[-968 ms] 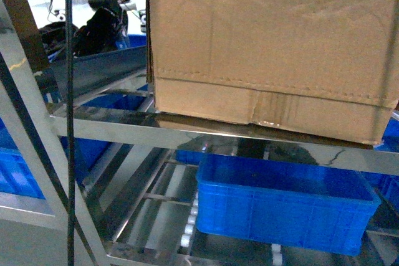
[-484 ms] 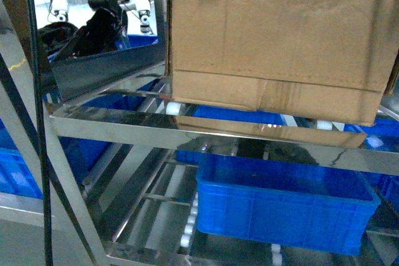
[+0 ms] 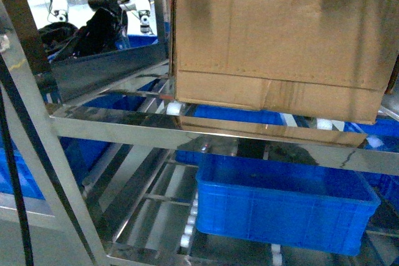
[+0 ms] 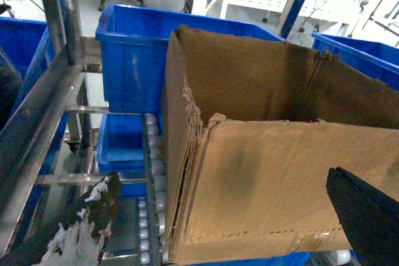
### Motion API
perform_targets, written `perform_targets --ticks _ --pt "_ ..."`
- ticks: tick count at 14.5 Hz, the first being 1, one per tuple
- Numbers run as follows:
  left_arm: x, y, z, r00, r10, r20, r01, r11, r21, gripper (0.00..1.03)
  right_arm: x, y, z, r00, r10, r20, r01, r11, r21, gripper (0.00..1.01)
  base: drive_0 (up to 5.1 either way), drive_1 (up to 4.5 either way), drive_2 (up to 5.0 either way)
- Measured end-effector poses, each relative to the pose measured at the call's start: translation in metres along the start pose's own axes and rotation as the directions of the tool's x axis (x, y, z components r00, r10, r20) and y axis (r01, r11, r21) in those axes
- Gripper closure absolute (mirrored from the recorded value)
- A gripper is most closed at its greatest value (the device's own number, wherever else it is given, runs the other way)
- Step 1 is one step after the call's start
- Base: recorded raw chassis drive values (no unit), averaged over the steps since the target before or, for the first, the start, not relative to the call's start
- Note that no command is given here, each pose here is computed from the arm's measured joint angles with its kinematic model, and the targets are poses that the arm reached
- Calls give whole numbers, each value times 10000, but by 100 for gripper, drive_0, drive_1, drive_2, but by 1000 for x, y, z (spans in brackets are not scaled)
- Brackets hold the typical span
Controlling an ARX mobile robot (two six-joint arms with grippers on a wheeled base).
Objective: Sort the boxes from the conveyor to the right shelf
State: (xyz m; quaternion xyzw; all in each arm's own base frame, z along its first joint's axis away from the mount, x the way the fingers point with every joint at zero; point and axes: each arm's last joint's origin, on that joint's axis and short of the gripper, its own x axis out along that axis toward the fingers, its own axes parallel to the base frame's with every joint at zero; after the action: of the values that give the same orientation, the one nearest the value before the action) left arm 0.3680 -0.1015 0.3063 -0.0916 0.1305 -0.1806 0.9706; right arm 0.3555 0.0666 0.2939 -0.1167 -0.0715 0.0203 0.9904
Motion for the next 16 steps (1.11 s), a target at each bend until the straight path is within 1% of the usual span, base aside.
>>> perform_targets --ticks 1,2,3,6,7,8,9,10,11,12,13,14,16 --pt "-13 3 -6 9998 98 174 -100 9999 120 5 -13 2 4 9992 39 410 -36 10000 -69 3 0 0 0" --pt "-31 9 -11 9992 355 189 -358 9992 151 5 -27 2 12 9981 118 601 -115 9999 -60 3 0 0 0" --pt "-54 16 -13 9967 781 221 -784 9968 144 5 -44 -3 21 9984 225 516 -223 9997 -49 3 0 0 0" --pt "-72 21 -13 9926 1184 261 -1186 9929 71 5 -55 -7 28 9986 265 457 -264 9996 -24 3 0 0 0" --pt "-89 24 -13 9886 1483 278 -1483 9889 5 5 -65 -12 33 9992 259 308 -263 9996 107 3 0 0 0" --pt "-124 29 -13 9765 2123 378 -2122 9772 -56 5 -87 -20 42 9998 197 101 -199 9996 192 3 0 0 0" --pt "-163 35 -14 9536 2964 537 -2964 9550 -92 5 -112 -29 51 9994 -301 -162 303 9995 114 3 0 0 0" --pt "-168 35 -11 9479 3072 839 -3078 9514 -57 5 -116 -31 55 9987 -516 10 516 9987 47 3 0 0 0" --pt "-166 35 -12 9510 3013 691 -3018 9534 -31 5 -115 -31 53 9986 -508 -108 508 9987 -18 3 0 0 0" --pt "-163 36 -15 9531 2984 502 -2988 9543 -4 5 -117 -30 45 9947 -218 -1006 250 9992 310 11 0 0 0" --pt "-164 36 -14 9513 3023 600 -3029 9530 11 5 -132 -33 29 9927 -221 -1182 363 9922 1192 26 0 0 0" --pt "-164 36 -14 9513 3024 597 -3030 9530 10 5 -134 -34 27 9925 -258 -1191 412 9909 1284 28 0 0 0" --pt "-164 36 -14 9510 3037 583 -3043 9526 20 5 -143 -35 16 9918 -317 -1239 512 9863 1571 35 0 0 0"
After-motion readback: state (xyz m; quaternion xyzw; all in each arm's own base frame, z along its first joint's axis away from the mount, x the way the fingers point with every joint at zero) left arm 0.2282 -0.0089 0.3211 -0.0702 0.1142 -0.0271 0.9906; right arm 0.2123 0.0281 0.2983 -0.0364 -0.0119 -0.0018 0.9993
